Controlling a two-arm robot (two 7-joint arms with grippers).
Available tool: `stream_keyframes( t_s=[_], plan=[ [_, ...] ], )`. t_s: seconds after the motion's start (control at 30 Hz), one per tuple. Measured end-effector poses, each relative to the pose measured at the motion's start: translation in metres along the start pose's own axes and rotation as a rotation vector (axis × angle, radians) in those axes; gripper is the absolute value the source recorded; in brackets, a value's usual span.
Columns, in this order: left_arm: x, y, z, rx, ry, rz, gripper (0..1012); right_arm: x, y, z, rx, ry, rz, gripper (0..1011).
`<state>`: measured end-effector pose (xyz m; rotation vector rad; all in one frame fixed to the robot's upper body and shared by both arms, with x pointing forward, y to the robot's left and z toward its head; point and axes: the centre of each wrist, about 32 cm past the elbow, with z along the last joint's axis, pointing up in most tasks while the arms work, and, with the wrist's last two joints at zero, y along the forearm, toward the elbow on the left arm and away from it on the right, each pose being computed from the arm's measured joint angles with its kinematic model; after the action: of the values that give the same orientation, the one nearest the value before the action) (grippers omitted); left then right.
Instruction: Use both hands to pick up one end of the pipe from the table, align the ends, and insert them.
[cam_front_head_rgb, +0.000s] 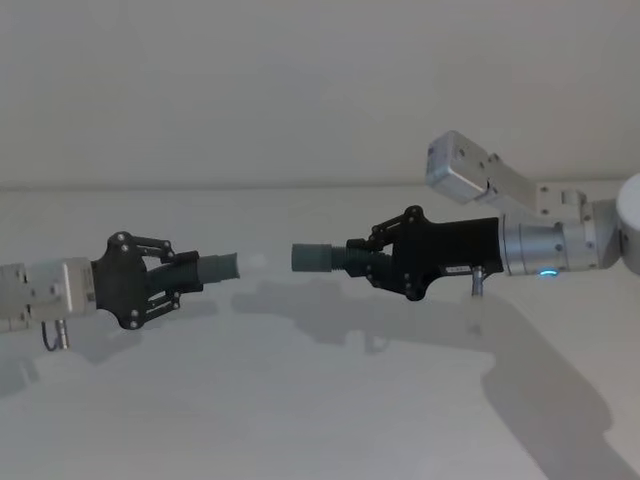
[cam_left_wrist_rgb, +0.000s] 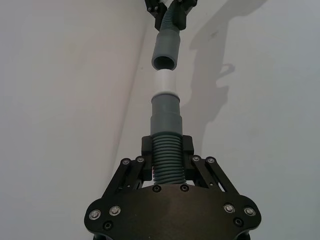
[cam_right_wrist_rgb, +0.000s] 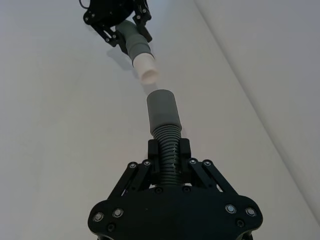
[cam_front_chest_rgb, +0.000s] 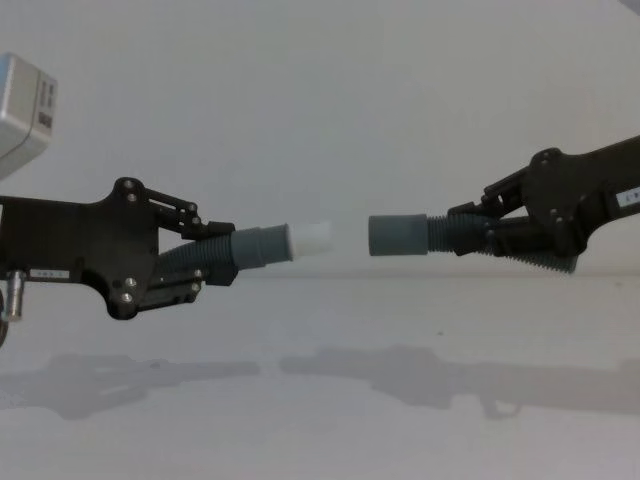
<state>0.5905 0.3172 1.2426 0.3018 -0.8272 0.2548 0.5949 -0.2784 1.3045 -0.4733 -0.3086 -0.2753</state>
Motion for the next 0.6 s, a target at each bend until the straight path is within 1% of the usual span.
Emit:
stream_keyframes(
  t_s=[0.6],
  plan=[
    [-0.0030,-0.0003,-0.0016,0.001,-0.002,-0.001,304,0.0017,0.0087,0.0035,0.009,-0.009,0.030,213]
  ],
)
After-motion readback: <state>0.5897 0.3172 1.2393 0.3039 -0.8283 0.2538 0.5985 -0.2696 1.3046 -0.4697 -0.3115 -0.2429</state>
